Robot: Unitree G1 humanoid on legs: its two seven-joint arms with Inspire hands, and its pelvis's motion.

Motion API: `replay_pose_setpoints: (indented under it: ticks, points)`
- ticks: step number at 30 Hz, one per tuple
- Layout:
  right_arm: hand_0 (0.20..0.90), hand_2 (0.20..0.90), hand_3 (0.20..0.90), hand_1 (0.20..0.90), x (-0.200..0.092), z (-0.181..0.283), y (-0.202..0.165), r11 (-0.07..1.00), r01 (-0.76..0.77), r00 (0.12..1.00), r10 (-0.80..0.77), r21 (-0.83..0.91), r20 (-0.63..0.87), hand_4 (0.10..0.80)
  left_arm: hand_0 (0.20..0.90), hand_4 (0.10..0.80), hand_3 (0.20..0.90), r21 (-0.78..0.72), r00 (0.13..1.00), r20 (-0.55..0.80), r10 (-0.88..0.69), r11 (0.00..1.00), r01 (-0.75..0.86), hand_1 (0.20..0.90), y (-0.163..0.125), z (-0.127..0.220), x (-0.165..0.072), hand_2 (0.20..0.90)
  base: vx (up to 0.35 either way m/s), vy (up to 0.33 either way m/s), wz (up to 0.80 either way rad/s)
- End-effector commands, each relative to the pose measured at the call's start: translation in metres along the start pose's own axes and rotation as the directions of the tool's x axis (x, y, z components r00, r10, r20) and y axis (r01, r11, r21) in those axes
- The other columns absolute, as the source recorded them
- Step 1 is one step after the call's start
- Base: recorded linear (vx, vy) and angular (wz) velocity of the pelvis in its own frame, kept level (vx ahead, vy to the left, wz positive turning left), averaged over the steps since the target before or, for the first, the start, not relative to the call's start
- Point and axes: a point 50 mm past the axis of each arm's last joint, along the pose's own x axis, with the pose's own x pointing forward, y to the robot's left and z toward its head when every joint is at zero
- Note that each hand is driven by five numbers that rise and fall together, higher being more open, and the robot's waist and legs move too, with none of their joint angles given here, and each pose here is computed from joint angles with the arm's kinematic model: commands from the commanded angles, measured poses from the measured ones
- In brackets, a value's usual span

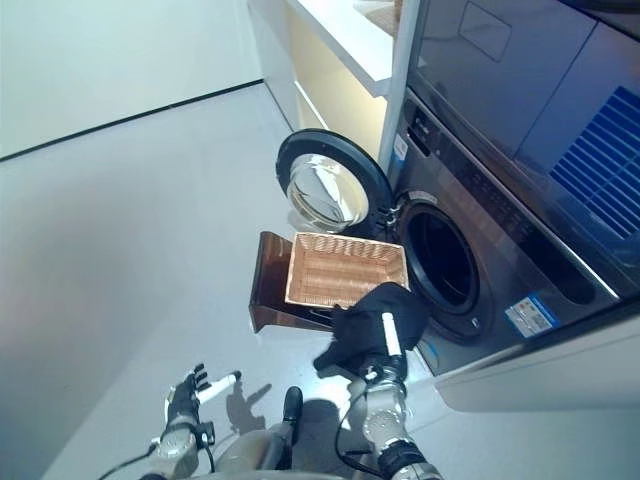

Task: Pick up the clothes and place them into the washing machine

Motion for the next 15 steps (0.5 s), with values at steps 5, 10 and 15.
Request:
replay_pose_setpoints:
  ticks: [5, 10, 15]
  points:
    - [0.200, 0.200, 0.200, 0.200, 0.011, 0.020, 0.064, 0.978, -0.200, 0.971, 0.190, 0.057, 0.143, 0.300, 0.900, 0.800, 0.900, -0.098, 0.988, 0.154, -0.003, 0.995, 0.018, 0.900, 0.003, 0.033, 0.007, 0.900, 0.099, 0.021, 0.18]
    - [0.200, 0.200, 0.200, 0.200, 0.020, 0.032, 0.069, 0.986, -0.166, 0.972, 0.162, 0.011, 0.169, 0.300, 0.900, 0.800, 0.900, -0.044, 0.997, 0.077, -0.025, 0.999, 0.029, 0.900, 0.001, 0.013, 0.003, 0.900, 0.200, 0.150, -0.29]
    - [0.200, 0.200, 0.200, 0.200, 0.019, 0.026, 0.081, 0.977, -0.215, 0.966, 0.210, 0.016, 0.150, 0.300, 0.900, 0.800, 0.900, -0.006, 0.995, 0.083, -0.046, 0.999, 0.047, 0.900, 0.003, 0.011, 0.002, 0.900, 0.167, 0.155, -0.64]
